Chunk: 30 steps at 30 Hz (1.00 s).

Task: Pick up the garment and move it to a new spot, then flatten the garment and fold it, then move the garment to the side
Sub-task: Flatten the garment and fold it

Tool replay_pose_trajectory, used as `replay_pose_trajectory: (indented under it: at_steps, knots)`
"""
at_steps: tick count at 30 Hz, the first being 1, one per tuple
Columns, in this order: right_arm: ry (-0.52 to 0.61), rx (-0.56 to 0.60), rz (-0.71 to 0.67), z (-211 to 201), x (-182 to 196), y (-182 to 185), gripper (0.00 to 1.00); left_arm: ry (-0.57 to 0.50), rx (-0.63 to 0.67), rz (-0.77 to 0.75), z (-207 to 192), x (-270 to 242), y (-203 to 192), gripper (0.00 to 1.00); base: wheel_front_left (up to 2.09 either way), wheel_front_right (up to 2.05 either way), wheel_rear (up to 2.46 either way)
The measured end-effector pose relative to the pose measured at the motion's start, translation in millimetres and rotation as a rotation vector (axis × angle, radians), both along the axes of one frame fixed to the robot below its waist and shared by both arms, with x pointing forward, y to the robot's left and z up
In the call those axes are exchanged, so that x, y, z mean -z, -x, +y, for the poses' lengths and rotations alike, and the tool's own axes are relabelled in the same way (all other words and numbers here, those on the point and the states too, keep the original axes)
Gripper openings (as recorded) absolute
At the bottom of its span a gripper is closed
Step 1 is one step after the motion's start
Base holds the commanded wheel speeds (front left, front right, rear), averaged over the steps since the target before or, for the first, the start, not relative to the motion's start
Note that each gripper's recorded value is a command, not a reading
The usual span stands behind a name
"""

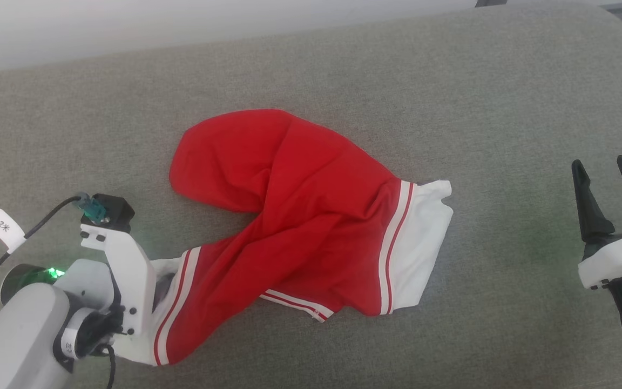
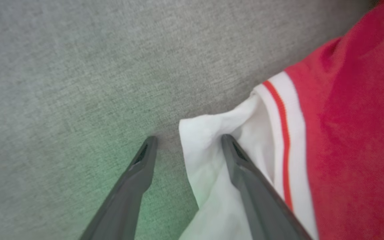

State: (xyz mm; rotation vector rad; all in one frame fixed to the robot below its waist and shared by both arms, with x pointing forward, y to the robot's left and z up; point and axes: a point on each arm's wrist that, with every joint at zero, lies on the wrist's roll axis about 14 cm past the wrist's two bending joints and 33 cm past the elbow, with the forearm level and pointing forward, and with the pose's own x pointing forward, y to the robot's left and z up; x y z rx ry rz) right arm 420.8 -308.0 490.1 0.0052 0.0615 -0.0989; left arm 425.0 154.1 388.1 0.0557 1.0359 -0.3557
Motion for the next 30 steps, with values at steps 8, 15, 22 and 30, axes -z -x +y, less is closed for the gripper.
replay_pose_trajectory:
  at_steps: [8, 15, 22, 30]
  knots:
    - [0.005, -0.004, 0.006, -0.5, 3.3, -6.0, 1.00, 0.026, -0.053, 0.036, 3.4, 13.8, -5.7, 0.00, 0.00, 0.00, 0.00]
    - [0.010, -0.020, -0.001, 2.9, 1.2, -11.5, 1.00, 0.048, -0.084, -0.041, 11.5, 3.5, -14.3, 0.00, 0.00, 0.00, 0.00]
    - [0.010, -0.035, -0.018, 8.0, -3.8, -16.2, 1.00, -0.032, -0.124, -0.160, 45.7, -27.0, -28.0, 0.00, 0.00, 0.00, 0.00]
    - [0.012, -0.054, -0.027, 14.8, -7.1, -19.8, 1.00, -0.147, -0.213, -0.200, 94.2, -42.7, -25.6, 0.00, 0.00, 0.00, 0.00]
